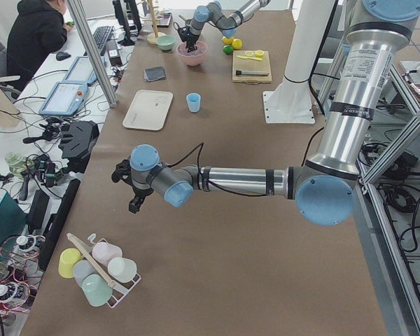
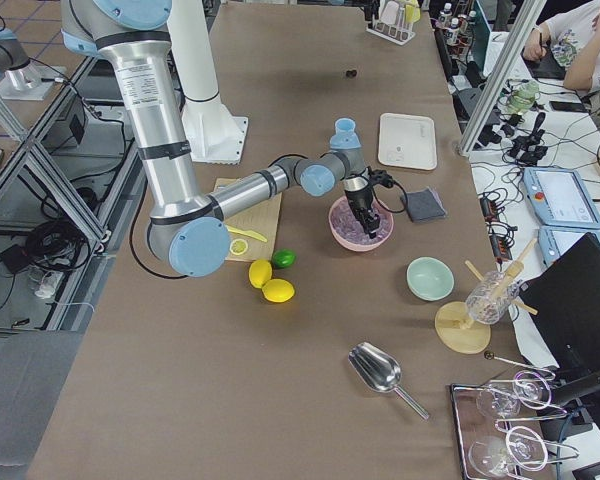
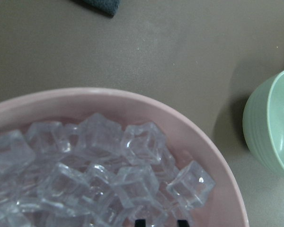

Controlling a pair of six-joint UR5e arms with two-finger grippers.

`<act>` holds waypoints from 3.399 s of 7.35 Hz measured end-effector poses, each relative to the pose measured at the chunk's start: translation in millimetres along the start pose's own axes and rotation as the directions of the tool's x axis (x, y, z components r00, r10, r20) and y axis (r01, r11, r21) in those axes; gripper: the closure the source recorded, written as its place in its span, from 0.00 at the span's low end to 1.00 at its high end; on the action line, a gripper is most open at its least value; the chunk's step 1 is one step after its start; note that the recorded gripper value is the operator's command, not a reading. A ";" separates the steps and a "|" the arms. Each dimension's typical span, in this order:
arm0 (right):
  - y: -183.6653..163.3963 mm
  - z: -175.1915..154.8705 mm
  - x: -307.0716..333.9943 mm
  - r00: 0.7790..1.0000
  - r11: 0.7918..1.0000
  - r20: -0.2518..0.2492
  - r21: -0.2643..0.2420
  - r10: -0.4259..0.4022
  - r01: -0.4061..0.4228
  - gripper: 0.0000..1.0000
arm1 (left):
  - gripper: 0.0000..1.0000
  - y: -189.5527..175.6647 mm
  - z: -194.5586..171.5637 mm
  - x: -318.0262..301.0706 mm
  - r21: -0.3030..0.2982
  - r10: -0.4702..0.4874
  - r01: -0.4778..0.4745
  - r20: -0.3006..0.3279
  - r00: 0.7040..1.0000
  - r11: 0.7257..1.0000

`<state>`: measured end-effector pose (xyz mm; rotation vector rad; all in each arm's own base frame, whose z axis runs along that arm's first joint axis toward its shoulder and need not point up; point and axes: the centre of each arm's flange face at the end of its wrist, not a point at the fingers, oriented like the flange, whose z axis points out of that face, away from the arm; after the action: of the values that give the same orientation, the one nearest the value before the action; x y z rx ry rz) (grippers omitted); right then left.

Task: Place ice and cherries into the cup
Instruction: 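Lower the right gripper into the bowl and grasp a third ice cube, then carry the ice cube with the right gripper over the blue cup, then drop ice into cup, withdraw right arm while left arm approaches cherries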

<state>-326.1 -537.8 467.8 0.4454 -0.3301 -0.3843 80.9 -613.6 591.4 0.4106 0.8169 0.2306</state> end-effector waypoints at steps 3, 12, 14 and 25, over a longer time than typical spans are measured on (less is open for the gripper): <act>2.7 0.5 2.7 1.000 1.000 -0.003 -0.003 -0.002 0.002 1.00 | 0.02 -13.9 -7.6 14.3 0.026 -0.060 0.061 -0.013 0.998 0.998; -96.7 -144.3 -57.8 0.973 0.988 0.172 -0.009 0.156 -0.157 1.00 | 0.02 -21.2 -15.7 25.1 0.044 -0.062 0.062 -0.022 0.998 0.997; -153.0 -180.2 -131.0 0.930 0.964 0.257 -0.023 0.262 -0.265 1.00 | 0.02 -26.3 -23.6 33.6 0.059 -0.068 0.069 -0.030 0.997 0.996; -211.3 -216.7 -333.9 0.819 0.898 0.393 -0.045 0.418 -0.437 0.25 | 0.02 -35.2 -5.0 77.4 0.041 -0.068 0.070 -0.066 0.996 0.997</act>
<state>-594.9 -495.4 108.6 0.3231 -0.8210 -0.0166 130.2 -616.4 522.0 0.4167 0.8993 0.1629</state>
